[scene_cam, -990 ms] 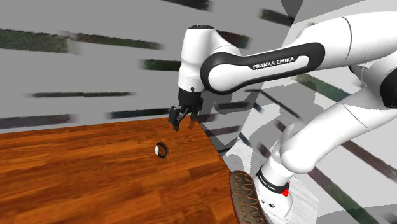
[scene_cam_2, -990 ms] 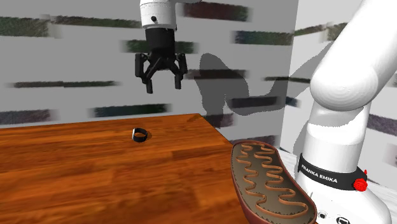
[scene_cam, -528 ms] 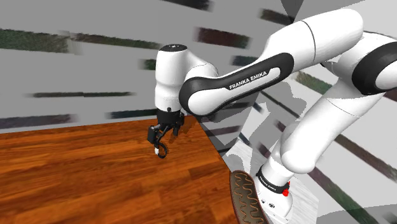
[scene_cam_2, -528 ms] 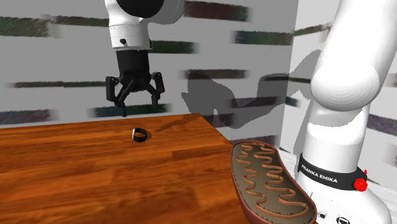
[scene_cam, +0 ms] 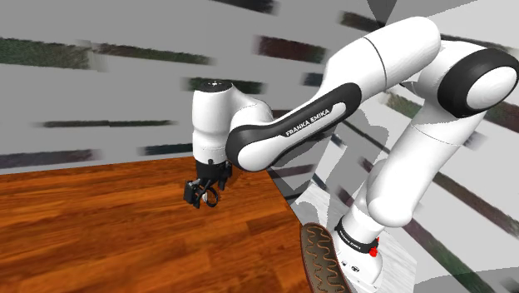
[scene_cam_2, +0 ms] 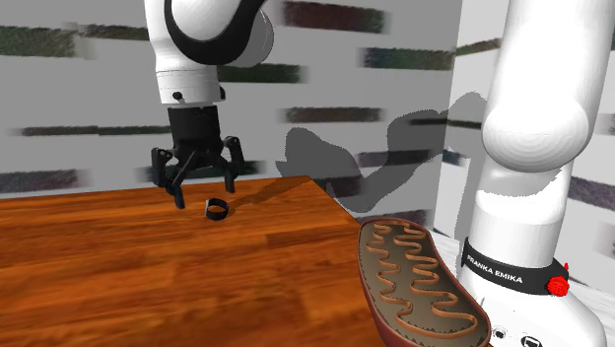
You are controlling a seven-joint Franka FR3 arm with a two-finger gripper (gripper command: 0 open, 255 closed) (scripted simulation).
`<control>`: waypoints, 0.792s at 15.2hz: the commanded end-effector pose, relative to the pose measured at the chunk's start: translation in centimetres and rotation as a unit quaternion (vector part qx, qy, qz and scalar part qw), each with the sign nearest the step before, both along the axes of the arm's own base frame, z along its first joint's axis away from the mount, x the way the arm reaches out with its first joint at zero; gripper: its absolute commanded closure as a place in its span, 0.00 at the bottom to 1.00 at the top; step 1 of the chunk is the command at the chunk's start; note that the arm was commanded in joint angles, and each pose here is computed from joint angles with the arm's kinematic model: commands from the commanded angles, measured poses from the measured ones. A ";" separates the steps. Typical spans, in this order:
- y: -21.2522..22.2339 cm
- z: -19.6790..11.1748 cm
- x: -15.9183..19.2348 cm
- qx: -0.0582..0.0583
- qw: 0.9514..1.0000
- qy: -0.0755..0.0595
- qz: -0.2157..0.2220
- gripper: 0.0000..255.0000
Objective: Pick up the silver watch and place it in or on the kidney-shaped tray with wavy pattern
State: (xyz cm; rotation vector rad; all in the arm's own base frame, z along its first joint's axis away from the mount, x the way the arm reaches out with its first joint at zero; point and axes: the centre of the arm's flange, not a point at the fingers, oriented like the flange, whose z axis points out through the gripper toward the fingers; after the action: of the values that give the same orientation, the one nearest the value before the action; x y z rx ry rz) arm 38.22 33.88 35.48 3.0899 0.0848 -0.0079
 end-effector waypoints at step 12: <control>-0.1 -1.5 0.0 0.000 1.000 0.000 0.000 1.00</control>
State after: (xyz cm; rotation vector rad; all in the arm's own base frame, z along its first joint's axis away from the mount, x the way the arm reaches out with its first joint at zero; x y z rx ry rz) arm 38.23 33.81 34.01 3.0902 0.0849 -0.0074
